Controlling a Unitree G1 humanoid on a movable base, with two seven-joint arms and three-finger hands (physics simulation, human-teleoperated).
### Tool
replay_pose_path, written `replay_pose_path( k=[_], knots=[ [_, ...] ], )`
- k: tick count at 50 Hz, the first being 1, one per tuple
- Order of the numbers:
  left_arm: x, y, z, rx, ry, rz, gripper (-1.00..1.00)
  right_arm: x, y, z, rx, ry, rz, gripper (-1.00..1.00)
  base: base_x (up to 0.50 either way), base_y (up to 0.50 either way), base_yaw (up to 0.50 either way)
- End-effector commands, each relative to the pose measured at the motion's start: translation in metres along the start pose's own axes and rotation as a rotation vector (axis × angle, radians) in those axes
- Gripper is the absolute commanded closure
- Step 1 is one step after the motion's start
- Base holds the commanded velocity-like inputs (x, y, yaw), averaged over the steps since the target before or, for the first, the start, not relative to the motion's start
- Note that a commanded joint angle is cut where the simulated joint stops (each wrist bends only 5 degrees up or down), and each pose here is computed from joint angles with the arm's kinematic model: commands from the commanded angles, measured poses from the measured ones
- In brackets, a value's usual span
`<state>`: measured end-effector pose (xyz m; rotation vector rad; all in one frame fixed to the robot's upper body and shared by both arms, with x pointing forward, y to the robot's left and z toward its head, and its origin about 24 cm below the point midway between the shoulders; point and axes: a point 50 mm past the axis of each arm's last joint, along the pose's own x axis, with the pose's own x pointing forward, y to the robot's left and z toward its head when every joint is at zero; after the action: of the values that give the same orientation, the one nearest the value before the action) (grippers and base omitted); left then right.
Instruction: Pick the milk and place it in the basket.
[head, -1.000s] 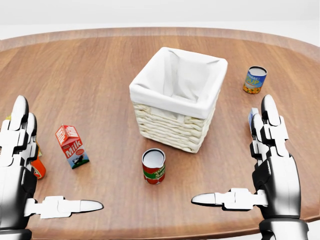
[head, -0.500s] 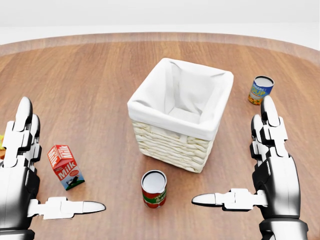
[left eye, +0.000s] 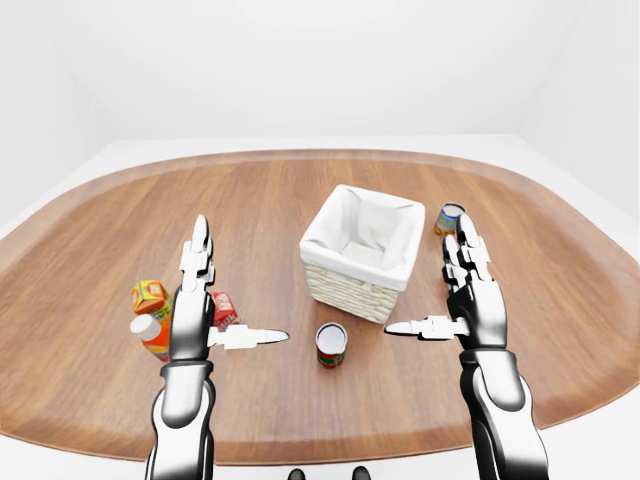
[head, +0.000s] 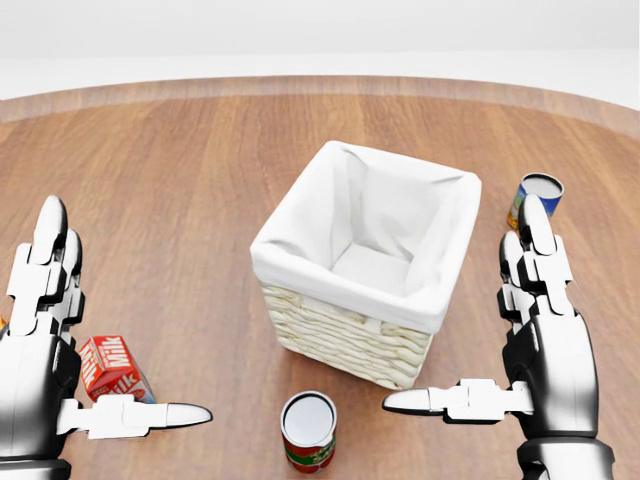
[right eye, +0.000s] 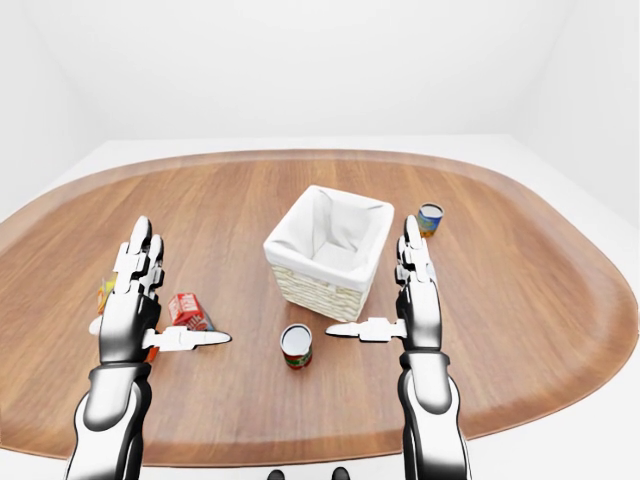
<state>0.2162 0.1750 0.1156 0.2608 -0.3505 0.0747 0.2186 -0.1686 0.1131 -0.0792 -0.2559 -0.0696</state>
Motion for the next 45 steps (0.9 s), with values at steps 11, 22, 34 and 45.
replay_pose_path(
  k=[11,22,34,45],
  knots=[
    [-0.0003,-0.0015,0.004,-0.004,-0.005,-0.004,-1.0,0.0004,0.0023,-0.0022,-0.002,0.009,0.01,-1.0,0.22,0.0,0.0],
    [0.0004,-0.0032,0.0037,-0.009,-0.002,-0.009,-1.0,0.0001,0.0013,-0.0016,-0.006,0.007,0.0,-1.0,0.22,0.0,0.0],
    [0.0003,-0.0056,0.0036,-0.009,0.001,-0.013,-1.0,-0.002,-0.0026,-0.001,-0.004,0.007,-0.026,-1.0,0.06,0.0,0.0],
    [0.0021,-0.0063,-0.0009,-0.005,0.013,-0.013,-1.0,-0.0018,0.0019,-0.0051,-0.003,0.024,-0.009,-1.0,0.0,0.0,0.0]
  ],
)
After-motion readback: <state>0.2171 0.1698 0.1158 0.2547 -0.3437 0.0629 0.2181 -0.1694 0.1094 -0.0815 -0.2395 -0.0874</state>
